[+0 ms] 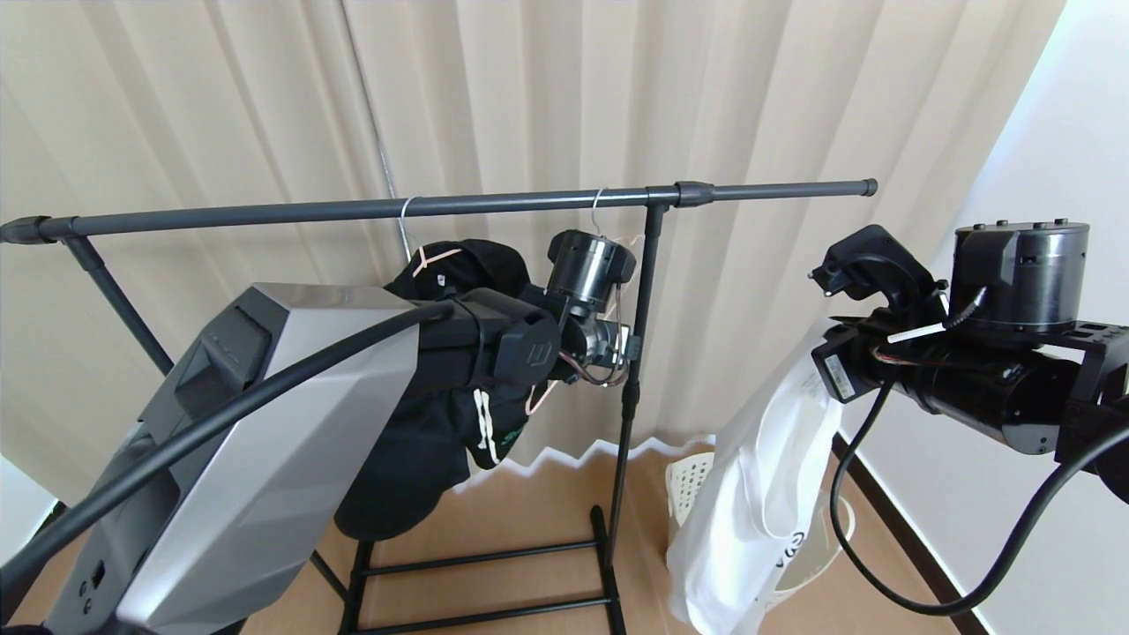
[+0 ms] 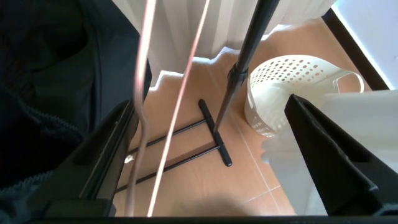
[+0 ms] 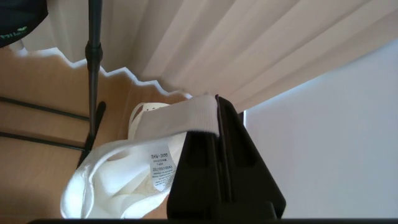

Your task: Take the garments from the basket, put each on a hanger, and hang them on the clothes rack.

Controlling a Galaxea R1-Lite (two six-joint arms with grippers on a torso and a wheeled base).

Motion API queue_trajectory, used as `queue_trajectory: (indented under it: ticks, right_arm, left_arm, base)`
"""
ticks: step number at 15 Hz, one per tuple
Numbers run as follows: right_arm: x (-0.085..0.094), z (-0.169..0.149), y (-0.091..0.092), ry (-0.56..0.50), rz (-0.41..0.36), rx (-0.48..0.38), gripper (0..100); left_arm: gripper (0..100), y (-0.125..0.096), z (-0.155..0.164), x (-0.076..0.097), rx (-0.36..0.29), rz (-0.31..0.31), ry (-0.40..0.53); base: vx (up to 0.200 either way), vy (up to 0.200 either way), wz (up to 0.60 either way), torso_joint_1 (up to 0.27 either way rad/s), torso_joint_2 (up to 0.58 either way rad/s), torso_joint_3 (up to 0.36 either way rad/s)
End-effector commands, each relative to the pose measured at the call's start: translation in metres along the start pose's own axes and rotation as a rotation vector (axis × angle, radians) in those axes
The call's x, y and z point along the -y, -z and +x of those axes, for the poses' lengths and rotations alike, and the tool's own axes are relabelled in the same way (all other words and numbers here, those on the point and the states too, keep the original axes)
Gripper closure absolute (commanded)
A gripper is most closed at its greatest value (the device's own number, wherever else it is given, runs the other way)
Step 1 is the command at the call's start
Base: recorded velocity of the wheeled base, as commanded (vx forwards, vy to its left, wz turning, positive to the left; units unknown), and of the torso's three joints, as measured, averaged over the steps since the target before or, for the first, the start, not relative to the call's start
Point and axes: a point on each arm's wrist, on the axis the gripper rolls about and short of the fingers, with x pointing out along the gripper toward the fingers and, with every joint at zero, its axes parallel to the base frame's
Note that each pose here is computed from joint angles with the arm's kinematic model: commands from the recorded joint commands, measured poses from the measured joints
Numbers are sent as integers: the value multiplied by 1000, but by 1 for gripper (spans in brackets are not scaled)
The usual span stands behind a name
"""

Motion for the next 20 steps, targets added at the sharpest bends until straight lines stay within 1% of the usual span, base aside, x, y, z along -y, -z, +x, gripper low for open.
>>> queue_trajectory:
  ticks: [1, 2, 3, 8, 14, 15, 19, 20]
  right_arm:
    - [0, 0, 0, 0, -2, -1, 100]
    - [0, 0, 0, 0, 0, -1, 100]
    - [0, 0, 0, 0, 0, -1, 100]
    - [0, 0, 0, -1, -1, 0, 100]
    - [-1, 0, 0, -2, -2, -1, 100]
    - [-1, 0, 0, -2, -2, -1, 100]
    - [-1, 0, 0, -1, -1, 0, 100]
    - [-1, 0, 0, -1, -1, 0, 100]
  left_arm:
    - [0, 1, 1, 0, -1, -1, 0]
    - [0, 1, 1, 0, -1, -1, 0]
    - [100, 0, 0, 0, 0, -1, 0]
    - [100, -1, 0, -2, 2, -6, -6]
    - [100, -7, -3, -10, 19, -32, -48]
    - [100, -11, -6, -11, 38, -43, -48]
    - [100, -25, -21, -14, 77, -60, -45]
    - [100, -30, -27, -14, 93, -76, -55]
  base:
    - [0, 0, 0, 0, 0, 0]
    - [0, 0, 0, 0, 0, 0]
    - [0, 0, 0, 0, 0, 0]
    - [0, 0, 0, 0, 0, 0]
    - [0, 0, 0, 0, 0, 0]
    - [0, 0, 0, 0, 0, 0]
    - [0, 0, 0, 0, 0, 0]
    - [0, 0, 0, 0, 0, 0]
